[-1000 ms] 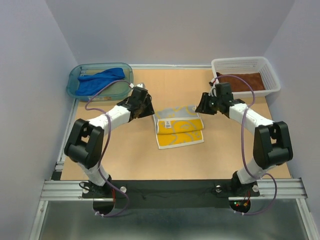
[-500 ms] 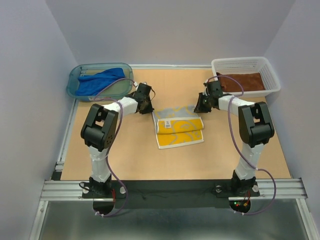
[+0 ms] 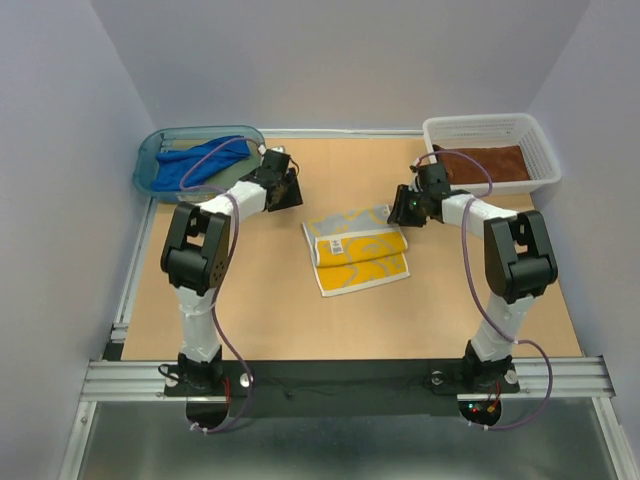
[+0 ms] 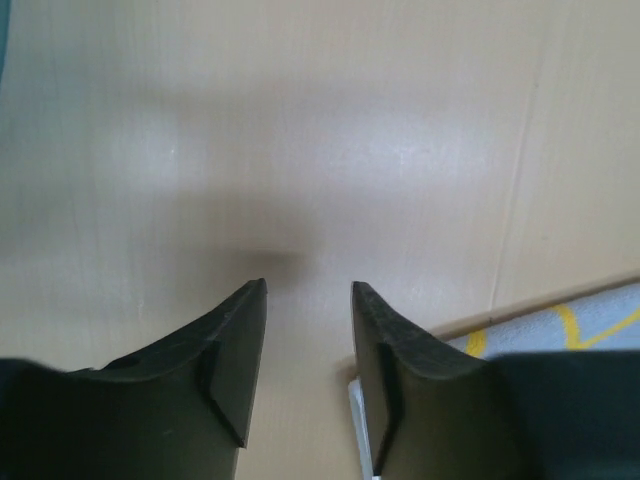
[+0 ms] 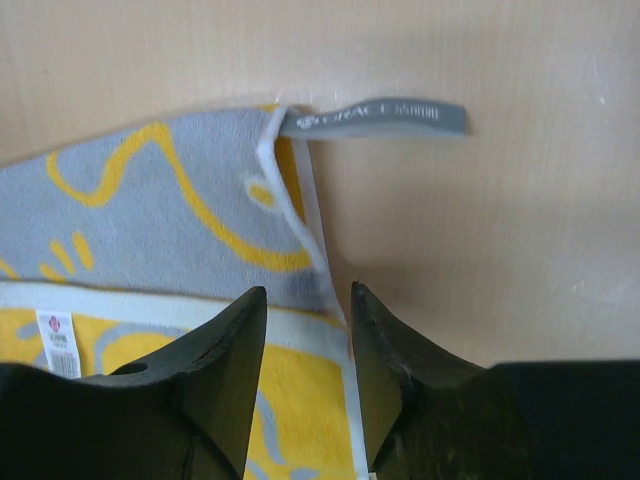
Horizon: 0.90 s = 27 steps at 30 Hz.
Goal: Fold and stack the towels
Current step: Fold the towel
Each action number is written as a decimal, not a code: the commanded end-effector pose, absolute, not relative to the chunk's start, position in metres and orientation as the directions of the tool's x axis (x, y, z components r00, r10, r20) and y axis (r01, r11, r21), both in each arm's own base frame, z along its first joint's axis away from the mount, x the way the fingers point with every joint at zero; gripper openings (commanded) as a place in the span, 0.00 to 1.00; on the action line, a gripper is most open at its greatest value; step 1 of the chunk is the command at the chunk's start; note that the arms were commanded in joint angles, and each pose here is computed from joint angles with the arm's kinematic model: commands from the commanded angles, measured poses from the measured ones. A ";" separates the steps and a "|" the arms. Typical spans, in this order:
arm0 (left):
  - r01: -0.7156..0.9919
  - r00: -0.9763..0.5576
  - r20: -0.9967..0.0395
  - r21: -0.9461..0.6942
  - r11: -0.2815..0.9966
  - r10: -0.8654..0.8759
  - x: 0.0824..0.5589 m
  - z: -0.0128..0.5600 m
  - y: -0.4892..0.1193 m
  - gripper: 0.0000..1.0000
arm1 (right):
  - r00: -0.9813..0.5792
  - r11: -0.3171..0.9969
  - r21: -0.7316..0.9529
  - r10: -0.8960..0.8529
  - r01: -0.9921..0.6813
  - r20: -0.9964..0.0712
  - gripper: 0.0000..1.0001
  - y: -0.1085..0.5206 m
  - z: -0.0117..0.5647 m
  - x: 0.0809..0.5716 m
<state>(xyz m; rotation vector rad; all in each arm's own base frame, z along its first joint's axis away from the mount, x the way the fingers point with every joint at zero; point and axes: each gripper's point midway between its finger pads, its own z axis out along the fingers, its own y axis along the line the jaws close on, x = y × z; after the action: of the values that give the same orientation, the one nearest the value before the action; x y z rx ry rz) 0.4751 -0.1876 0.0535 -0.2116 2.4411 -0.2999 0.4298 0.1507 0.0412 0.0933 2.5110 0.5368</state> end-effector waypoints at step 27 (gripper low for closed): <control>0.336 -0.754 -0.653 -0.290 0.896 0.071 0.367 0.098 -0.260 0.77 | -0.785 0.941 0.306 0.079 -0.144 -0.614 0.42 0.133 0.064 0.414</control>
<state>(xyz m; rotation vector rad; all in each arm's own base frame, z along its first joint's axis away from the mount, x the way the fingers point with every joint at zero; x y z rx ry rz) 0.3571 -0.2478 0.1013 0.2493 2.3802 -0.5088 0.3957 0.1343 0.0474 -0.0213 2.5029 0.4594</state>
